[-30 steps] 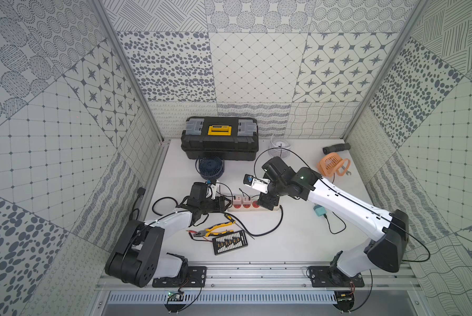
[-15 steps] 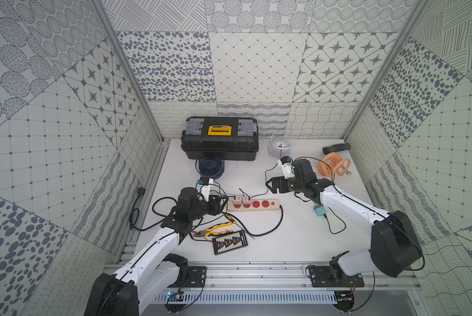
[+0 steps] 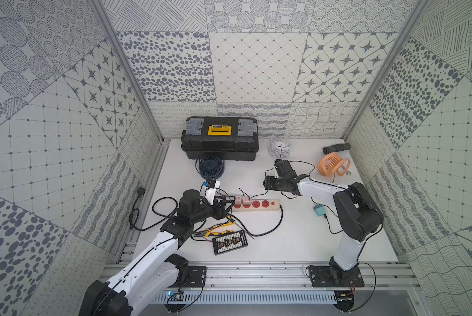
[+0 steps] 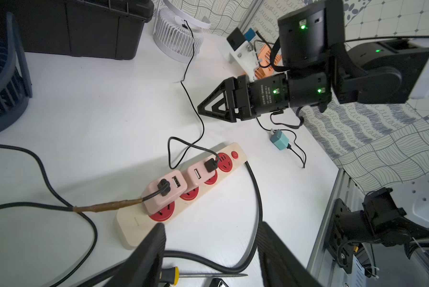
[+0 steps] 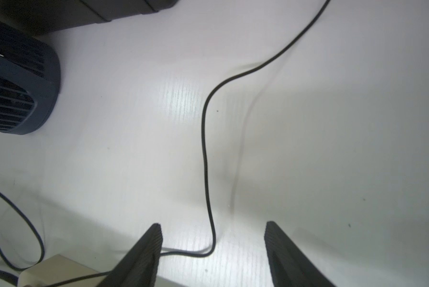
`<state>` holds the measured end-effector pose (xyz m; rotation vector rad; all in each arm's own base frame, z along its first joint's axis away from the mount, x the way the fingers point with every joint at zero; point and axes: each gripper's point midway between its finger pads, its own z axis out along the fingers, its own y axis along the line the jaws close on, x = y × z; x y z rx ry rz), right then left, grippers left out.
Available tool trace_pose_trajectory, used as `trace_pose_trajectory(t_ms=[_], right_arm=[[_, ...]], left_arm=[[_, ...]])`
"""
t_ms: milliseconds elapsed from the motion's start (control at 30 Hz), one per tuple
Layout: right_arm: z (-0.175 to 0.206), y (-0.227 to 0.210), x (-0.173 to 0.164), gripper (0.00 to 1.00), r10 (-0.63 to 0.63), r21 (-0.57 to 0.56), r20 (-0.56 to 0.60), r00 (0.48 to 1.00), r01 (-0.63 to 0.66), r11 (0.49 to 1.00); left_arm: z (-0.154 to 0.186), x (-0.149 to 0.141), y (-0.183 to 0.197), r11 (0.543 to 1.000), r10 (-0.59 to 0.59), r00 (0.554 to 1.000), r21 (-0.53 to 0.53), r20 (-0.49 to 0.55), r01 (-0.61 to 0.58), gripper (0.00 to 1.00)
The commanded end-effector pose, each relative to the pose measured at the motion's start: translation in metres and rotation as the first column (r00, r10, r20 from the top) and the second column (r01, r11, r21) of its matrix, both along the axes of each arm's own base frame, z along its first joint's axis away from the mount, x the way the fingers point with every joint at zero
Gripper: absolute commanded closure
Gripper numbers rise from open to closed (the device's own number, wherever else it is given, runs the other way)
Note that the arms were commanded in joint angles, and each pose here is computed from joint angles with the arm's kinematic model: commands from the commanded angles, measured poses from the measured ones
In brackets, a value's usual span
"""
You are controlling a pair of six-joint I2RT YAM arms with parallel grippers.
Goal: Plug the desk fan into the power strip
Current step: Adjust the power cord at the center of the board.
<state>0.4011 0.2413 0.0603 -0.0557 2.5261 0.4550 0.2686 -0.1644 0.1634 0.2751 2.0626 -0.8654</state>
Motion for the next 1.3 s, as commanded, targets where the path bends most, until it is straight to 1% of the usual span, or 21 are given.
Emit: trace_pose_trajectory(t_ms=[0,167,267,333,367,400,433,533,600,767,867,967,1133,1267], right_arm=[[0.000,0.007,0.015,0.34,-0.006,-0.060,0.044,0.999,0.008,0.998],[-0.015,0.009,0.019,0.37,-0.007,-0.172,0.052,0.999,0.016,0.985],[-0.022,0.014,0.020,0.42,0.008,-0.219,0.055,0.998,0.005,0.976],[-0.025,0.016,0.020,0.50,0.015,-0.229,0.053,0.998,-0.002,0.974],[-0.025,0.018,0.019,0.55,0.023,-0.231,0.054,0.998,-0.010,0.973],[-0.024,0.019,0.019,0.62,0.032,-0.232,0.056,0.998,-0.018,0.973],[-0.020,0.021,0.018,0.72,0.040,-0.232,0.066,0.997,-0.024,0.972],[0.001,0.024,0.017,0.91,0.055,-0.223,0.122,0.991,-0.027,0.974],[0.023,0.023,0.017,1.00,0.049,-0.192,0.172,0.984,-0.015,0.981],[0.079,0.015,0.012,1.00,0.022,-0.121,0.291,0.957,0.014,0.993],[0.109,0.012,0.007,1.00,0.018,-0.077,0.336,0.942,0.008,0.997],[0.130,0.008,0.001,1.00,0.012,-0.038,0.364,0.931,0.002,0.999],[0.150,-0.005,-0.007,1.00,-0.012,0.020,0.380,0.925,0.005,1.000],[0.144,-0.017,-0.010,1.00,-0.025,0.048,0.353,0.935,0.009,0.999]], left_arm=[[0.005,-0.001,-0.008,0.999,-0.044,0.999,0.010,0.026,0.043,0.39],[-0.001,-0.003,-0.012,0.998,-0.061,0.998,0.008,0.001,0.061,0.39],[-0.003,-0.004,-0.013,0.998,-0.064,0.998,0.011,-0.006,0.064,0.39],[-0.002,-0.004,-0.013,0.998,-0.066,0.998,0.011,-0.006,0.066,0.39],[0.000,-0.004,-0.014,0.997,-0.070,0.998,0.009,0.001,0.070,0.39],[0.001,-0.004,-0.015,0.997,-0.072,0.997,0.009,0.005,0.072,0.39],[0.003,-0.005,-0.016,0.997,-0.076,0.997,0.008,0.012,0.076,0.39],[0.009,-0.004,-0.018,0.996,-0.084,0.996,0.002,0.037,0.084,0.39],[0.013,-0.004,-0.020,0.995,-0.096,0.994,-0.007,0.047,0.097,0.39],[0.021,-0.003,-0.027,0.992,-0.126,0.989,-0.016,0.075,0.128,0.39],[0.028,-0.001,-0.032,0.988,-0.146,0.984,-0.027,0.102,0.149,0.39],[0.037,0.002,-0.038,0.983,-0.173,0.977,-0.035,0.126,0.178,0.39],[0.050,0.009,-0.045,0.977,-0.203,0.967,-0.036,0.154,0.210,0.38],[0.056,0.015,-0.050,0.975,-0.207,0.964,-0.044,0.166,0.217,0.38]])
